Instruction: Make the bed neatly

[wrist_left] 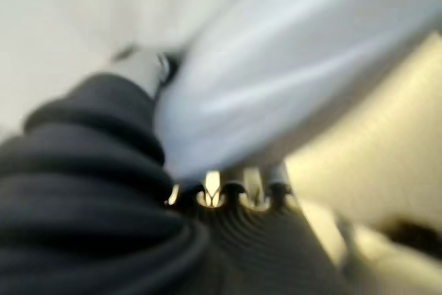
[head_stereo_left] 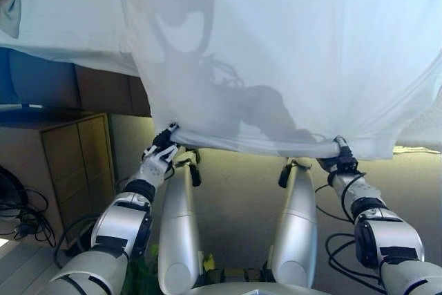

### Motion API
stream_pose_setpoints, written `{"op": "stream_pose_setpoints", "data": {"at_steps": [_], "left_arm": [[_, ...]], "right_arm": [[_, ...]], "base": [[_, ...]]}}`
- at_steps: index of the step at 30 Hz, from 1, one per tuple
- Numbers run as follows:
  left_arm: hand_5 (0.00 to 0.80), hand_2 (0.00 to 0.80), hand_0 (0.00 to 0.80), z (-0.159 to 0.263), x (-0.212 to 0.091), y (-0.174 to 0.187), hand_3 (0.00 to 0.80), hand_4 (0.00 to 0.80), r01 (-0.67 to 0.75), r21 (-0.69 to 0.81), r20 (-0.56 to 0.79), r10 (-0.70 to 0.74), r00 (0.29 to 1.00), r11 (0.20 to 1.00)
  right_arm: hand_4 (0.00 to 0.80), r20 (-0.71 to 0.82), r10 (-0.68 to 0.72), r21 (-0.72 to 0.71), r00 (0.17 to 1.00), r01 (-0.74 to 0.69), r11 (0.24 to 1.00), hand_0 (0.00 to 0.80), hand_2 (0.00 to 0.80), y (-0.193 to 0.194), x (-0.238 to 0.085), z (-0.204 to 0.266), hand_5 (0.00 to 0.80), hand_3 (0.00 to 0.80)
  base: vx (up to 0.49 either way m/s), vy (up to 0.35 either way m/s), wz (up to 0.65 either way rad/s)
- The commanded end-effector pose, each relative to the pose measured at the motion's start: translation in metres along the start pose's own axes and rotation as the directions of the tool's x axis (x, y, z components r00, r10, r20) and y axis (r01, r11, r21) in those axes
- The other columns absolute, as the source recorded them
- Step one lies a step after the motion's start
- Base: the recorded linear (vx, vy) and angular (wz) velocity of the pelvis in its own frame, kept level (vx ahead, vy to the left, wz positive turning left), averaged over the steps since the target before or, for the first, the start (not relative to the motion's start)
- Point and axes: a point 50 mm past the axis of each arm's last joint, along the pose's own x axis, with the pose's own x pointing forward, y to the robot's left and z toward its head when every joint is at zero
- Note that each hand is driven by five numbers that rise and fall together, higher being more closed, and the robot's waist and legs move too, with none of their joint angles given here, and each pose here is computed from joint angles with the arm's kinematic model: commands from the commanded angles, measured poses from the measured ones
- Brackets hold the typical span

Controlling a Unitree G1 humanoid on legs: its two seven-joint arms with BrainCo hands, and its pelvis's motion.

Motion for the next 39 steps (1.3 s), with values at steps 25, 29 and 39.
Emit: {"op": "stream_pose_setpoints", "data": {"at_steps": [25,29,39], "left_arm": [[0.0,0.0,0.0,0.044,-0.031,0.008,0.0,0.0,0.357,-0.161,0.308,-0.297,0.904,0.92],[0.0,0.0,0.0,0.035,-0.04,-0.019,0.0,0.0,0.609,-0.228,0.351,-0.519,0.779,0.76],[0.0,0.0,0.0,0.02,-0.035,-0.071,0.0,0.0,0.821,-0.286,0.344,-0.747,0.569,0.494]], "right_arm": [[0.0,0.381,0.155,-0.22,0.911,-0.074,0.973,0.0,0.0,0.006,-0.024,0.057,0.0,0.0],[0.0,0.275,0.285,-0.219,0.918,-0.228,0.949,0.0,0.0,0.001,-0.025,0.031,0.0,0.0],[0.0,0.163,0.324,-0.153,0.932,-0.301,0.941,0.0,0.0,0.017,-0.007,-0.007,0.0,0.0]], "base": [[0.037,-0.082,0.1],[0.0,-0.095,0.06],[-0.04,-0.072,-0.01]]}}
